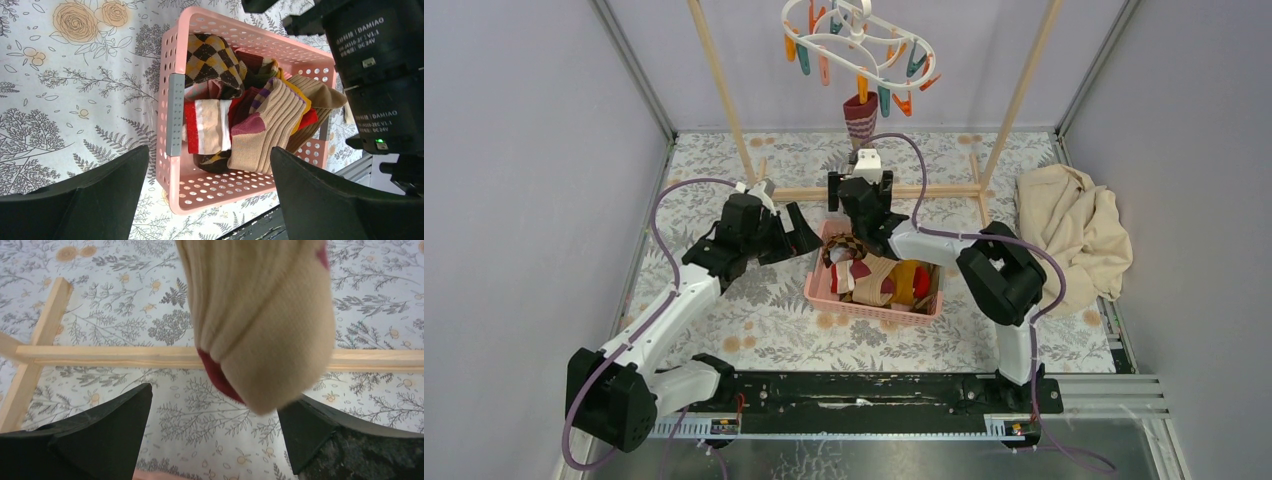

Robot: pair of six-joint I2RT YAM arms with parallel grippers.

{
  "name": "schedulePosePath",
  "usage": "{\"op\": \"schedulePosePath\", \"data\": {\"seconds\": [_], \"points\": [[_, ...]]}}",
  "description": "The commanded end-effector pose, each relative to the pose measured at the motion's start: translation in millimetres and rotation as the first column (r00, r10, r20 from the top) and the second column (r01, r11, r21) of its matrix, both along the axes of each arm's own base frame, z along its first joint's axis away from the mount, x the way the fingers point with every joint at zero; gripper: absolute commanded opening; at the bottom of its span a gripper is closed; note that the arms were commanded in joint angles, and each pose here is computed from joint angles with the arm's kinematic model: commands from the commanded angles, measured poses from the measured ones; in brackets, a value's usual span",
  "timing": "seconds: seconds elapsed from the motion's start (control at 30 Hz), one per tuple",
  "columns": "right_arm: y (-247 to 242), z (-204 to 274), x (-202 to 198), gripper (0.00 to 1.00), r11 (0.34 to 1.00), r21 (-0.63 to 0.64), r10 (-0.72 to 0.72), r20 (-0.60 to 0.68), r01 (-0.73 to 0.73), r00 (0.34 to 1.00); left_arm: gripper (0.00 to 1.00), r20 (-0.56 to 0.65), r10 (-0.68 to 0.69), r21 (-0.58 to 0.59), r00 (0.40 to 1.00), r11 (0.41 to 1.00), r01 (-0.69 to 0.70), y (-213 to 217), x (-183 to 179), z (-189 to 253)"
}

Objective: Remove the socks clipped to the hanger
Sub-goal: Remove the sock from the hanger.

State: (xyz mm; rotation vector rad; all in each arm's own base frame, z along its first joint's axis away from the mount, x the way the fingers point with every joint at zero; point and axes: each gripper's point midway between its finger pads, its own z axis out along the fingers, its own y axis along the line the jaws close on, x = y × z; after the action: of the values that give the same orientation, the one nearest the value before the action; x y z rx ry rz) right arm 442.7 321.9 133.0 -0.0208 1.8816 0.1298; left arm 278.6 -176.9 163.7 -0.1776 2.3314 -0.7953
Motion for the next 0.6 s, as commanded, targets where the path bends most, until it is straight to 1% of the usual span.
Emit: {"op": "schedulePosePath", "data": {"seconds": [0.0, 0.2, 0.23, 0.3, 0.37, 0.43, 0.5, 0.57], "points": [[5, 45, 23, 1.00, 0.996, 0.050, -0.081, 0.140, 0.074, 0.987, 0.99, 0.004, -0.002, 0.022, 1.000, 1.000, 0.001, 6, -4, -4], [3, 49, 40, 1.00, 0.993, 0.060, -0.109, 0.158, 0.101, 0.981, 0.99, 0.003, -0.005, 0.029, 1.000, 1.000, 0.005, 7, -6, -6], [-1, 49, 43, 0.98, 0.992, 0.066, -0.118, 0.157, 0.108, 0.980, 0.99, 0.004, -0.005, 0.032, 1.000, 0.999, 0.004, 7, -6, -6], [-6, 50, 45, 0.90, 0.991, 0.082, -0.118, 0.155, 0.106, 0.981, 0.99, 0.008, -0.004, 0.036, 1.000, 0.999, 0.003, 8, -6, -4], [-10, 54, 46, 0.79, 0.991, 0.103, -0.100, 0.161, 0.084, 0.982, 0.99, 0.013, -0.001, 0.041, 1.000, 0.999, 0.000, 9, -5, -4], [-12, 59, 44, 0.60, 0.991, 0.121, -0.076, 0.171, 0.056, 0.982, 0.99, 0.012, 0.000, 0.045, 1.000, 0.999, 0.000, 10, -5, -4], [-9, 65, 42, 0.47, 0.990, 0.139, -0.039, 0.177, 0.014, 0.983, 0.99, 0.010, 0.001, 0.045, 1.000, 0.999, -0.001, 10, -5, -5], [-6, 69, 38, 0.24, 0.989, 0.147, -0.002, 0.178, -0.025, 0.984, 0.99, 0.007, -0.002, 0.045, 1.000, 0.999, 0.001, 9, -5, -5]]}}
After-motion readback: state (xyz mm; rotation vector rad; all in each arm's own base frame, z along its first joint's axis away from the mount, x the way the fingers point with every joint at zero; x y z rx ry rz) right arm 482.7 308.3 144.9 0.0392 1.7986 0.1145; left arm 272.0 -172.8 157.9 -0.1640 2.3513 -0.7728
